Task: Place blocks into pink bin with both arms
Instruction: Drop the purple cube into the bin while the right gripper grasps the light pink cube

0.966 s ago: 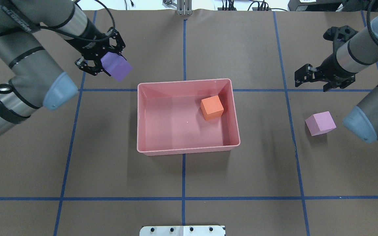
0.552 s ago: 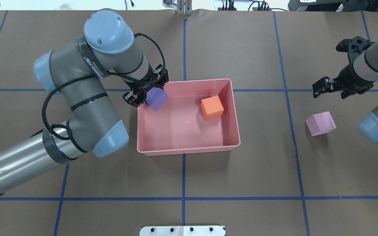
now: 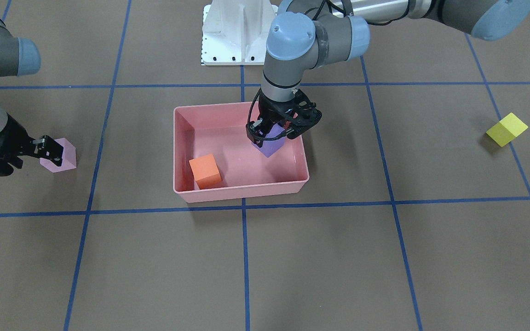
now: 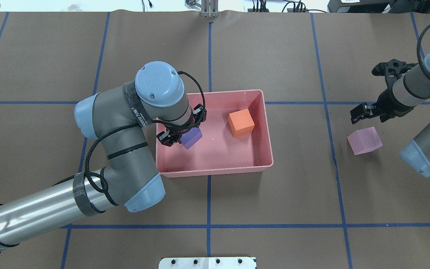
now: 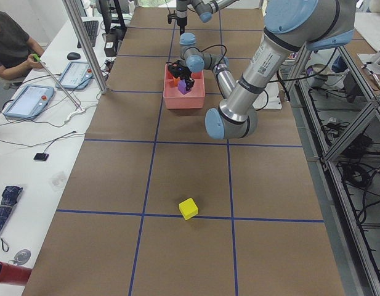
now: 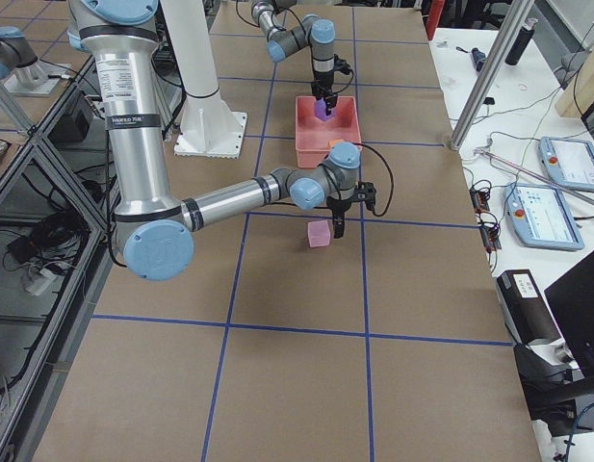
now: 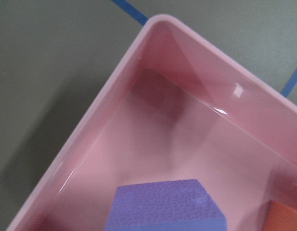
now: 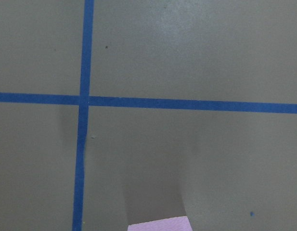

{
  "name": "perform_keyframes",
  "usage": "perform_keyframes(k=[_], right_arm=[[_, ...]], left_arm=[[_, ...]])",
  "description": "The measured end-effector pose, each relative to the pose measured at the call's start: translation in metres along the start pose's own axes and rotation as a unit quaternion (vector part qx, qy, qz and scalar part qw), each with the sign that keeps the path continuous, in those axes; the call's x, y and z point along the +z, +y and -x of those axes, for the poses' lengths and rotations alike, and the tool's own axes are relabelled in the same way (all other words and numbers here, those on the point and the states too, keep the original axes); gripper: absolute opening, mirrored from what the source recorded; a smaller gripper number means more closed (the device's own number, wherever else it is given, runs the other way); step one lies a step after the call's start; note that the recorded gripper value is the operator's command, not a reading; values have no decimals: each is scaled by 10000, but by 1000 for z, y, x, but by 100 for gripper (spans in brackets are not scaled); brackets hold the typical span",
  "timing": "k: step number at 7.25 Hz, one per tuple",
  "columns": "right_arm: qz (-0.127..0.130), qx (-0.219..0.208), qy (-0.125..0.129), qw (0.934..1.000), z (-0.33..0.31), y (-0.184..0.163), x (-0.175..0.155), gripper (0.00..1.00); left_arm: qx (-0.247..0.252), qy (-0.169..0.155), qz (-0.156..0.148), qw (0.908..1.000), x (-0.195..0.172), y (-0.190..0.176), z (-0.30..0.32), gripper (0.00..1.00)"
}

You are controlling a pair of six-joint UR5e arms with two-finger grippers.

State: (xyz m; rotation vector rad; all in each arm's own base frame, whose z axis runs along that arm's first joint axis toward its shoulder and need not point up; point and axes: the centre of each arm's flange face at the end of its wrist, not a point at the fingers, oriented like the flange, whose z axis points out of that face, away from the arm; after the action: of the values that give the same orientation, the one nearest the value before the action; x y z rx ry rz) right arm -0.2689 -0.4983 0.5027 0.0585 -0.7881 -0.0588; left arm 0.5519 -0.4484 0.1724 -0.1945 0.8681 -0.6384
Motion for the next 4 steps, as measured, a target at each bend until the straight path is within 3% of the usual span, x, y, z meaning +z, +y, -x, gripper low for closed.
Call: perform_keyframes(k=[3,4], right_arm=[[46,-458,-11,9989,6,10,13,99],[74,-613,47,9981,0,14,17,99]], left_arm=[[15,-24,-15,10000,4,3,1,0],[17,-20,-15,10000,3,4,0,6]])
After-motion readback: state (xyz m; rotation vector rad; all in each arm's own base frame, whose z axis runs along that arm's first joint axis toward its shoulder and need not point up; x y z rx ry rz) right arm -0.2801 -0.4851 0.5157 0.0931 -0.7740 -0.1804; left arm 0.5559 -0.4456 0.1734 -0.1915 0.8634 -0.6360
